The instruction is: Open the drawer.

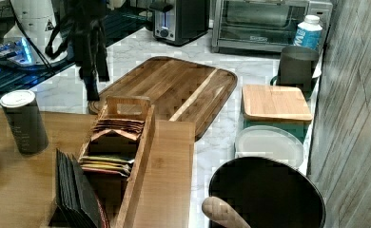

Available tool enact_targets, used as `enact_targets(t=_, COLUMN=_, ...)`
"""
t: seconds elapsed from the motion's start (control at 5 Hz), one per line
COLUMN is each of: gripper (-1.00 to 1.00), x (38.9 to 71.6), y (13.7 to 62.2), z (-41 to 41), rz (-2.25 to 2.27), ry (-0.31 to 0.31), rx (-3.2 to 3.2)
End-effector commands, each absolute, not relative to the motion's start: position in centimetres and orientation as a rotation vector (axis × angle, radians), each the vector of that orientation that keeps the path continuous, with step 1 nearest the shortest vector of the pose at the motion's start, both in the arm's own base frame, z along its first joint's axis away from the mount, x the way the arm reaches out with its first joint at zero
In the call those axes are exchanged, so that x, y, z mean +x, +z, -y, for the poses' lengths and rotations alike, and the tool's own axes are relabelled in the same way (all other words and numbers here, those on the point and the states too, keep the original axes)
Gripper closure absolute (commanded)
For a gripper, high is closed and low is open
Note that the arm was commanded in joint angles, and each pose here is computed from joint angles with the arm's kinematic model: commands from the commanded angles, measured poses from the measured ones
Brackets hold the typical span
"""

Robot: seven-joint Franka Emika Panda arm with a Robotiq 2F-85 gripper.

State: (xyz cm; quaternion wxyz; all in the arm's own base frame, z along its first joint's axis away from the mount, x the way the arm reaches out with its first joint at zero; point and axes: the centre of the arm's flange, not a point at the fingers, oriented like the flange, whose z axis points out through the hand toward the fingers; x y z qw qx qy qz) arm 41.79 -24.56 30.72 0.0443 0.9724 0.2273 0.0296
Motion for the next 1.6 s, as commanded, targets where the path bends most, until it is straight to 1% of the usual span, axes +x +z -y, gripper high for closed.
enact_targets(t=0.2, gripper=-1.00, x=41.5, y=32.8, z=29.4, rz=-0.716, ry=0.275, rx=2.911)
enact_targets(t=0.4, gripper=-1.00, x=41.0, y=32.5, z=29.7, rz=-0.712, ry=0.354, rx=2.874)
enact_targets(t=0.6, gripper=-1.00, x=41.4, y=32.2, z=30.7, rz=-0.766, ry=0.354, rx=2.862)
enact_targets(t=0.8, gripper=-1.00, x=41.4, y=31.7, z=31.4, rz=-0.809, ry=0.371, rx=2.837)
enact_targets(t=1.0, gripper=-1.00, x=41.8, y=30.1, z=31.6, rz=-0.810, ry=0.348, rx=2.879)
enact_targets(t=1.2, gripper=-1.00, x=41.6, y=29.1, z=30.9, rz=-0.732, ry=0.299, rx=2.923)
enact_targets(t=1.4, gripper=-1.00, x=40.9, y=28.1, z=30.6, rz=-0.697, ry=0.338, rx=2.900)
enact_targets(t=1.6, gripper=-1.00, x=40.6, y=26.9, z=31.0, rz=-0.697, ry=0.390, rx=2.863)
